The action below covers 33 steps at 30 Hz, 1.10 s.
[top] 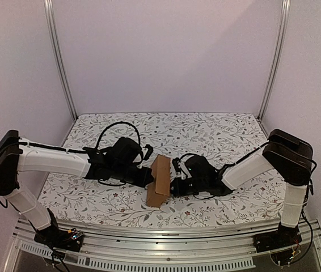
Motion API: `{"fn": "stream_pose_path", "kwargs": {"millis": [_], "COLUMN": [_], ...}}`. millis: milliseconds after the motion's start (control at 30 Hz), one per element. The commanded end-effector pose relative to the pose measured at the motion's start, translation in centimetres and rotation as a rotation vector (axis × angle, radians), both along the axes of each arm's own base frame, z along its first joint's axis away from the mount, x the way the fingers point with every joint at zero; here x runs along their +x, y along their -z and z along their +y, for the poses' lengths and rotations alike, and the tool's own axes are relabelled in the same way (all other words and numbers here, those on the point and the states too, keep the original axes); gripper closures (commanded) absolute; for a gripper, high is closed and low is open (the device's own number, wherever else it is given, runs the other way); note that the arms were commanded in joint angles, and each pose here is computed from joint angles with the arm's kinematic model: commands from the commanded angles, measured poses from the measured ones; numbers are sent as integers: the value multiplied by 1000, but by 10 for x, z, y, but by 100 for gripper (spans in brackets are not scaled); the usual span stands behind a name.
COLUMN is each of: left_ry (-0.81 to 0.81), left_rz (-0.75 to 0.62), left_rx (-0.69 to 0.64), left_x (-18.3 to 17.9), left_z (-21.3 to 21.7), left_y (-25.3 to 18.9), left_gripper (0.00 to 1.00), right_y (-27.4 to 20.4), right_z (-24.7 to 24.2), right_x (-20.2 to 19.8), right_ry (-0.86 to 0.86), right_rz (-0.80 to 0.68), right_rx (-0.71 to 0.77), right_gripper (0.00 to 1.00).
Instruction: Fold the paper box
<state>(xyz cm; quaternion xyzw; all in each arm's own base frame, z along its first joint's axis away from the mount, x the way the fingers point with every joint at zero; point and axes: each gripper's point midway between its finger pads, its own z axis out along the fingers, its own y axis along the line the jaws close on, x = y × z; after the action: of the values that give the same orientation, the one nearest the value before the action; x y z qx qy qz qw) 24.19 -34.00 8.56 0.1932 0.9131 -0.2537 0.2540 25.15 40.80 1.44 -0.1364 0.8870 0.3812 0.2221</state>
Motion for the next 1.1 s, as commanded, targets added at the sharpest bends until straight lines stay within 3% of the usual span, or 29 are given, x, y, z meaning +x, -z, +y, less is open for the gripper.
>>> {"fn": "stream_pose_path", "kwargs": {"millis": [0,267,600,700,900,967,1067], "left_ry": [3,6,1,-7,-38,-45,-68], "left_rz": [4,6,-29,-62,-160,-193,-249], "left_rx": [5,9,16,27,62,57,52], "left_x": [5,6,8,9,14,14,13], "left_z": [-3,-6,-1,6,27,33,46], "left_y": [-1,0,-15,-29,-66,-83,-110], "left_gripper": [100,100,100,100,75,64,48], "right_y": [23,7,-75,-105,-141,-152,-167], "right_z": [-46,-84,-124,-138,-163,-168,-174], "right_x": [-2,-3,0,3,5,4,3], "right_ry": [63,99,164,201,280,293,305], "right_rz": [-23,-106,-268,-334,-420,-434,-453], "right_rx": [-184,-309,-364,-366,-375,-370,-374], "right_gripper": [100,100,93,81,64,53,27]}}
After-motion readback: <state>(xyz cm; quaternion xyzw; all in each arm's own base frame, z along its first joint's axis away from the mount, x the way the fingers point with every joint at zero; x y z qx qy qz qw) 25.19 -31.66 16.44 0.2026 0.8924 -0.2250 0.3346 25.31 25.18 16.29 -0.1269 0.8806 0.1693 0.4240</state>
